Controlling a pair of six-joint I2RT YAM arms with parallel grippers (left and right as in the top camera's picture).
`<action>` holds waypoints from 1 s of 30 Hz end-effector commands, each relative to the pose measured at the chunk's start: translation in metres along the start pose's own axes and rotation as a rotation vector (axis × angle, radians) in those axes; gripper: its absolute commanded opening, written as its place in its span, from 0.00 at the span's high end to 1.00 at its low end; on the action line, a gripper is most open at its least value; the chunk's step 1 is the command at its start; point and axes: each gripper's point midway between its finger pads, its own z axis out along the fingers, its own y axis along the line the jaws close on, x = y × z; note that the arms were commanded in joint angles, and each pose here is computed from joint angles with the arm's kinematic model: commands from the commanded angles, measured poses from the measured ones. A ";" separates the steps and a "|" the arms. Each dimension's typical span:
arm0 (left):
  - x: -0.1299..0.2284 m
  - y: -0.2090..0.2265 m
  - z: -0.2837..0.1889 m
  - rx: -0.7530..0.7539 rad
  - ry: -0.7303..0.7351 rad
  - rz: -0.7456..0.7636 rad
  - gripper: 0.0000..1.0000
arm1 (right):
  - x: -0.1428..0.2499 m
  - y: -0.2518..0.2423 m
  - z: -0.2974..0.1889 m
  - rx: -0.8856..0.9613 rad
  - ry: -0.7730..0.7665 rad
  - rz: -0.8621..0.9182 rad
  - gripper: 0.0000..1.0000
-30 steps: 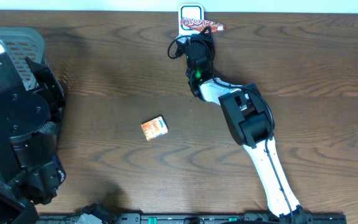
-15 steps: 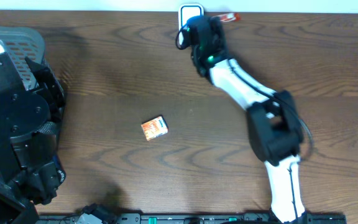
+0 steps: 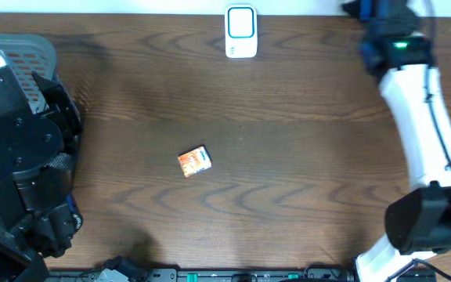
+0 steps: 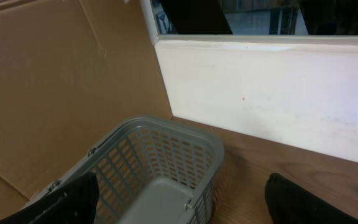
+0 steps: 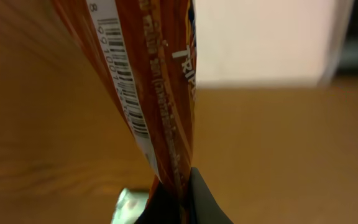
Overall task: Scan the item barcode
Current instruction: 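Carry the chocolate bar to the right edge and release it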
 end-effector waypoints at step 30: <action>0.000 0.003 -0.001 -0.010 -0.003 -0.010 0.14 | 0.189 0.059 0.141 -0.312 0.275 0.948 0.01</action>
